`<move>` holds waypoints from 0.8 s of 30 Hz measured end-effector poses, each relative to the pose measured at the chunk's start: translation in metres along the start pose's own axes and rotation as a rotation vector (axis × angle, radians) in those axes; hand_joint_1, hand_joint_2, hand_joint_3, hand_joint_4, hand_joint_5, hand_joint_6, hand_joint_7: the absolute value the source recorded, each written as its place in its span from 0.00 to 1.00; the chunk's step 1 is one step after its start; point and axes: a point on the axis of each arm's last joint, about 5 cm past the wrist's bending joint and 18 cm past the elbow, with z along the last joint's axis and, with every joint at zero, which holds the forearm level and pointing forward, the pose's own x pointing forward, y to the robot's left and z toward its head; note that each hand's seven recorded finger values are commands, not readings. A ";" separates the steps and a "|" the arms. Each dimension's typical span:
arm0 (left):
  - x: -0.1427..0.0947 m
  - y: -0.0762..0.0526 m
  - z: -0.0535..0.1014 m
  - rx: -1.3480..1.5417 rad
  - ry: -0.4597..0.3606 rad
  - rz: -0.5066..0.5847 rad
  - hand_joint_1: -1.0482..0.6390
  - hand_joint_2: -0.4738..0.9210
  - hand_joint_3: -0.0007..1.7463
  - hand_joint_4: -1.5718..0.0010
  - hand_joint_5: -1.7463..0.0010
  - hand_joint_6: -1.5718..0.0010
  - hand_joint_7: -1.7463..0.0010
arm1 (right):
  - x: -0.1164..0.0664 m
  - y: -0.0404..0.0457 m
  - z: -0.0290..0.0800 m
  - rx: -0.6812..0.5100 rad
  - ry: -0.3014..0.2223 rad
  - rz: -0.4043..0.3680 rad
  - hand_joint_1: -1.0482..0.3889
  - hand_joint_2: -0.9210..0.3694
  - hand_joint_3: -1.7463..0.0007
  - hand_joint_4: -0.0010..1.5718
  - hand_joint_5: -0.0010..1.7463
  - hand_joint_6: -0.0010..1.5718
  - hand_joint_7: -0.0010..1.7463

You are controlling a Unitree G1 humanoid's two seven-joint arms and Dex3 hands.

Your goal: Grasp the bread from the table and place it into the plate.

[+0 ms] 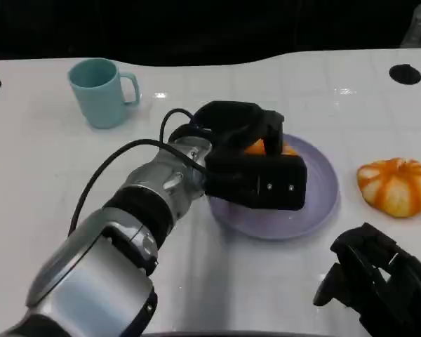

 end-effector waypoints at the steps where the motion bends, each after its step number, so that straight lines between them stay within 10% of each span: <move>1: 0.000 0.000 0.000 -0.010 0.001 -0.013 0.51 0.95 0.16 0.56 0.06 0.50 0.55 | 0.000 0.0000 0.000 0.000 0.000 0.000 0.39 0.00 0.85 0.38 0.97 0.36 0.80; 5: 0.001 0.001 0.001 -0.067 0.004 -0.076 0.48 1.00 0.11 0.68 0.25 0.54 0.86 | 0.000 0.0001 0.000 0.001 0.000 -0.006 0.39 0.00 0.85 0.38 0.97 0.36 0.80; 6: 0.001 0.001 0.001 -0.075 0.005 -0.090 0.45 1.00 0.10 0.69 0.48 0.60 0.93 | 0.000 0.0001 0.000 0.001 0.000 -0.007 0.39 0.00 0.85 0.38 0.97 0.36 0.80; 9: 0.001 0.001 0.001 -0.077 0.006 -0.128 0.40 1.00 0.09 0.75 0.76 0.71 0.99 | 0.000 0.0003 0.000 0.000 -0.002 -0.007 0.39 0.00 0.85 0.38 0.97 0.36 0.80; 24: -0.001 0.000 -0.004 0.038 0.043 -0.242 0.12 1.00 0.18 1.00 1.00 0.94 1.00 | 0.000 0.0006 0.001 -0.003 -0.006 -0.005 0.38 0.00 0.85 0.38 0.98 0.35 0.81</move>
